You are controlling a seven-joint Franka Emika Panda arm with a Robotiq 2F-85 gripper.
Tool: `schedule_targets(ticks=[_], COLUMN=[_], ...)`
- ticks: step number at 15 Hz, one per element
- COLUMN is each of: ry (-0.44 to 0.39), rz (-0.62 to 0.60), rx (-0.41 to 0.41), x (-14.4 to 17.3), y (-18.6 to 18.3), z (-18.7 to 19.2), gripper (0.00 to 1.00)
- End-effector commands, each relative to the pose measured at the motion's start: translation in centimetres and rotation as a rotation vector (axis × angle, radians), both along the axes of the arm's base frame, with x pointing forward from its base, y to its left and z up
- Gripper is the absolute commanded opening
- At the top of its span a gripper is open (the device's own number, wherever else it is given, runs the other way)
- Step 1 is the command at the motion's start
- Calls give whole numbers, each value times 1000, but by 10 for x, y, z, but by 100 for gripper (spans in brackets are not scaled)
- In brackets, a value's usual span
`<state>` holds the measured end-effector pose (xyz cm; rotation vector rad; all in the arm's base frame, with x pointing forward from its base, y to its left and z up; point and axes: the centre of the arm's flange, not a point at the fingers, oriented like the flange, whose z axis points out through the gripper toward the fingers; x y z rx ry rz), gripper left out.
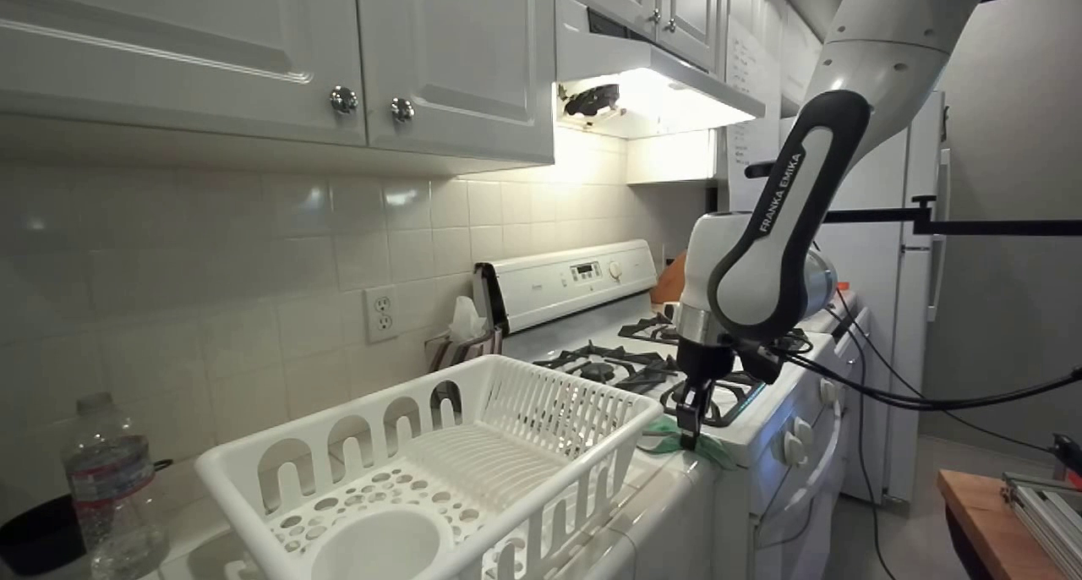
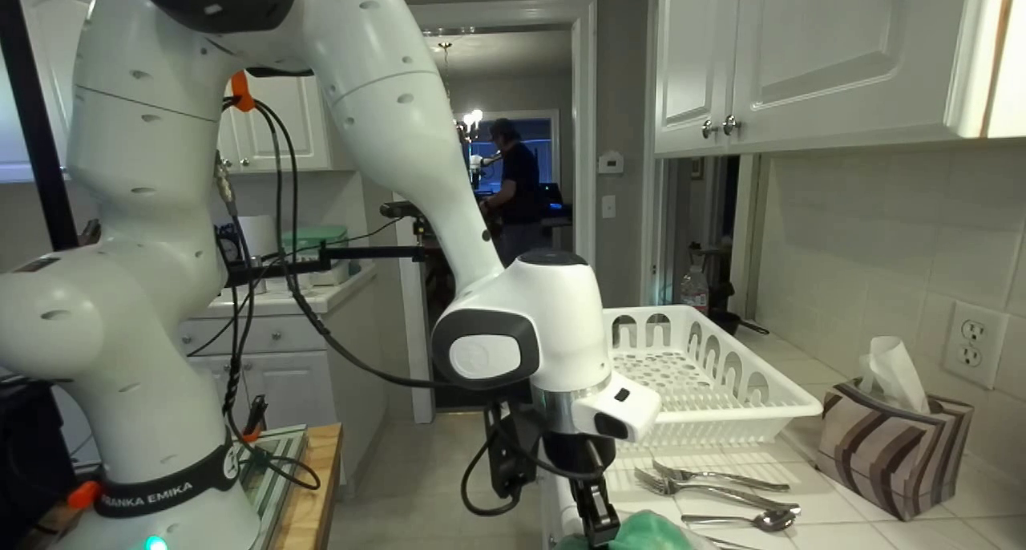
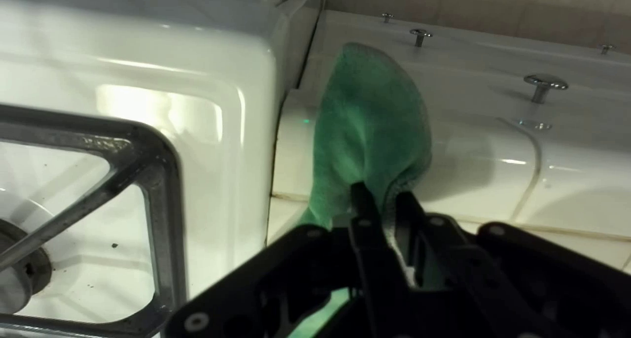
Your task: Put the green towel on the right side of the dish rack
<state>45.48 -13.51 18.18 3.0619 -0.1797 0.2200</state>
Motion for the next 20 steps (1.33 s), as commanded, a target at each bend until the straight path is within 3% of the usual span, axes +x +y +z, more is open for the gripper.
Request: schedule_targets(ticks=[1,9,17,20], ry=[16,33,-40,-67], rz=[-39,-120,-322,-340], rx=[-11,35,62,78], x=[-1,0,27,33], y=[0,-4,7,12], z=[23,89,155,170], gripper=[3,3,3,3])
